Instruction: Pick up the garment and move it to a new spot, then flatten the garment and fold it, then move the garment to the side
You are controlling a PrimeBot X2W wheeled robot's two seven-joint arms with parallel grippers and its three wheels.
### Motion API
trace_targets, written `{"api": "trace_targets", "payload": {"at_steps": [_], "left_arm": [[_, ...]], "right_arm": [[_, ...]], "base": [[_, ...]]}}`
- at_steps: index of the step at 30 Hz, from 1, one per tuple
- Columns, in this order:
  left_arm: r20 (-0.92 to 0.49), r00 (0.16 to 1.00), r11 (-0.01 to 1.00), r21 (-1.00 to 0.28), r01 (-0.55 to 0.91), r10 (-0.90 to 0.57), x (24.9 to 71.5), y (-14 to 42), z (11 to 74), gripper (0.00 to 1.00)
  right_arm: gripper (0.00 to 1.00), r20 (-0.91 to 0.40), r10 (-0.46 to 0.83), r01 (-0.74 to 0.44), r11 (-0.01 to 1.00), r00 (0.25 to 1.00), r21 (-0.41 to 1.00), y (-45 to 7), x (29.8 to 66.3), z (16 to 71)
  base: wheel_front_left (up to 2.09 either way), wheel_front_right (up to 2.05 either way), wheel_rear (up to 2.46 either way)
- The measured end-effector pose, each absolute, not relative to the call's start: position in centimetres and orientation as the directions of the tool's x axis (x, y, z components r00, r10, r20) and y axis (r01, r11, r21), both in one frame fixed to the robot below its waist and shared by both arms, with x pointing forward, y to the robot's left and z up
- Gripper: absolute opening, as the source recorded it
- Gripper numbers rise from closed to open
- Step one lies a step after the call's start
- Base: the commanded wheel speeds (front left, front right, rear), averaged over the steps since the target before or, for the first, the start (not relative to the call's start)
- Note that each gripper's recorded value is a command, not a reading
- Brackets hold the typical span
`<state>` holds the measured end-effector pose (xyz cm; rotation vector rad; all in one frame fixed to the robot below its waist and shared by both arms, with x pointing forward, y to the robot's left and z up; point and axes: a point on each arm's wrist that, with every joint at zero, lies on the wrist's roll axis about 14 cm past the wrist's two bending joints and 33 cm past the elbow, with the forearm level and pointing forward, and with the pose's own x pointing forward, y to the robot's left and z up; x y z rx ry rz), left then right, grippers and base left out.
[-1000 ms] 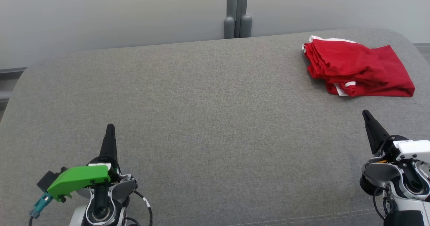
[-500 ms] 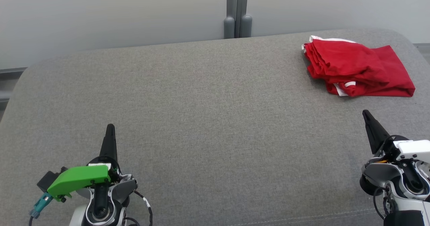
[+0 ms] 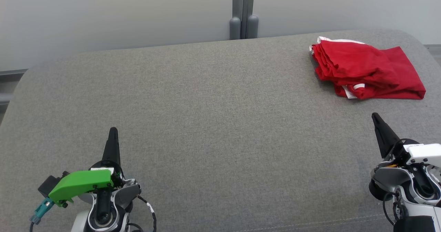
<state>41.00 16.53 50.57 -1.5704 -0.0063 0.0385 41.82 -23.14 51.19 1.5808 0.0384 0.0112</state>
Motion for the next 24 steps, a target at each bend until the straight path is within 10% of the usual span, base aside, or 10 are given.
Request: {"api": "trace_targets", "payload": {"at_steps": [24], "left_arm": [[-0.02, 0.999, 0.0, -1.0, -0.02, 0.028, 41.01, 16.51, 50.58, 0.0]], "right_arm": [[0.0, -0.017, 0.032, 0.017, -0.01, 0.999, 1.0, -23.13, 41.83, 51.2]], "base": [[0.0, 0.0, 0.0]]}}
